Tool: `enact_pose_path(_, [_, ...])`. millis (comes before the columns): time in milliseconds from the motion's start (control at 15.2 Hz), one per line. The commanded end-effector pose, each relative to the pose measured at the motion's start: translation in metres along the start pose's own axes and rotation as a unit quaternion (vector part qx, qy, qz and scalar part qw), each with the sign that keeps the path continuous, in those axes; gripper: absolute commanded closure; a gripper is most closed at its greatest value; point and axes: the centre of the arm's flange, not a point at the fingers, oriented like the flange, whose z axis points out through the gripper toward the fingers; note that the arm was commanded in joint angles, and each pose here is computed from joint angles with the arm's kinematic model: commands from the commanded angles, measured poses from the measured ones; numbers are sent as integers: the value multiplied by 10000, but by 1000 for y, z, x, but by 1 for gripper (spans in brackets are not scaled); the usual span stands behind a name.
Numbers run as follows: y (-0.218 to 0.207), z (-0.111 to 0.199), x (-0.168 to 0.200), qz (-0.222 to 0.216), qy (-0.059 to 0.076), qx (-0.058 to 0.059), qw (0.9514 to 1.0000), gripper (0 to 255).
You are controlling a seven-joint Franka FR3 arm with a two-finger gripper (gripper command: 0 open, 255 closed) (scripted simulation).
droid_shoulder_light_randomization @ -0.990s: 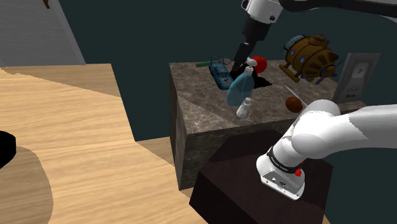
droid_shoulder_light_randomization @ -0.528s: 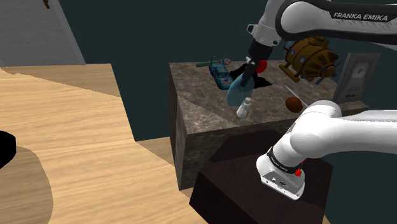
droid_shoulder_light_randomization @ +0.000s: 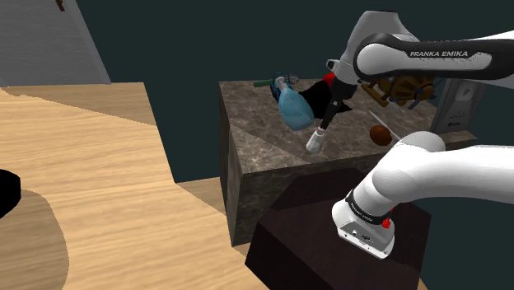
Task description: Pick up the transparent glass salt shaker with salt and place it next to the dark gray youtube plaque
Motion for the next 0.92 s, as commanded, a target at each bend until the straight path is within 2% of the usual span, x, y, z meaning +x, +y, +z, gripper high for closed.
enact_pose_path(0, [5,14,-4,-12,-20,3,10000,0])
enact_pose_path(462, [5,49,-4,-12,-20,3,10000,0])
enact_pose_path(858, [5,49,-4,-12,-20,3,10000,0])
